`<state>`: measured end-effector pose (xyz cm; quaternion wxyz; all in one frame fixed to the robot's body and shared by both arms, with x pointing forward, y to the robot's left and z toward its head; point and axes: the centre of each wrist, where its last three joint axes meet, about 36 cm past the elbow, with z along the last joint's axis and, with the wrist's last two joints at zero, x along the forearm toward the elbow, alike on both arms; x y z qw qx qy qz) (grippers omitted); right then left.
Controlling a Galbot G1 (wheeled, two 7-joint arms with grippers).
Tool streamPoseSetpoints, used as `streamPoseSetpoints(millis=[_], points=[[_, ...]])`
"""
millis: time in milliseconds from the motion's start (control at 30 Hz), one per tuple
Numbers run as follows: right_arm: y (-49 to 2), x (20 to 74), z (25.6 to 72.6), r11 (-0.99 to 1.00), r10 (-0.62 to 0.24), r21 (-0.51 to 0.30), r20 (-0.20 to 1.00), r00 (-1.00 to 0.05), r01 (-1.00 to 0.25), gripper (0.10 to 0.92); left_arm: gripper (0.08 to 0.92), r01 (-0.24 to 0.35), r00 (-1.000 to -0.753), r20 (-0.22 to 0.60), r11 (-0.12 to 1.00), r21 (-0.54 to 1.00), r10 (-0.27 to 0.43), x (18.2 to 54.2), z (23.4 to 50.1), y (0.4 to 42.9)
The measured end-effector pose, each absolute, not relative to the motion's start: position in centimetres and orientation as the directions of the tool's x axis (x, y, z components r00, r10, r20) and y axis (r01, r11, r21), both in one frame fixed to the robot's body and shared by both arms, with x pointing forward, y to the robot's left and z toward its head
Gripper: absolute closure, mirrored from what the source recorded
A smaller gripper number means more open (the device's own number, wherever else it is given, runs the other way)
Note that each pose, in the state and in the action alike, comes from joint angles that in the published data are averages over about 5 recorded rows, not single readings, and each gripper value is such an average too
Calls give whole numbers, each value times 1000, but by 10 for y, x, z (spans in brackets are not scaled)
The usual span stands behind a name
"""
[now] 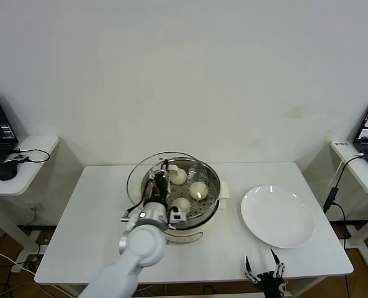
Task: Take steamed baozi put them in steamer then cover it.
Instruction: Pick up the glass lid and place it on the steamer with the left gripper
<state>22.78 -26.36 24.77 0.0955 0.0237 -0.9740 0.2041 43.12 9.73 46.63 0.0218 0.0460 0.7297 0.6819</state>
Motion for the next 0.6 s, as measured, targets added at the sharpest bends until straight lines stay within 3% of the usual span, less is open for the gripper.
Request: streamPoseSetpoints(millis=[600], points=[[-258,226,249,915,-24,-391,187,-982,-97,199,869,58,-993,53,46,997,102,438,449,52]])
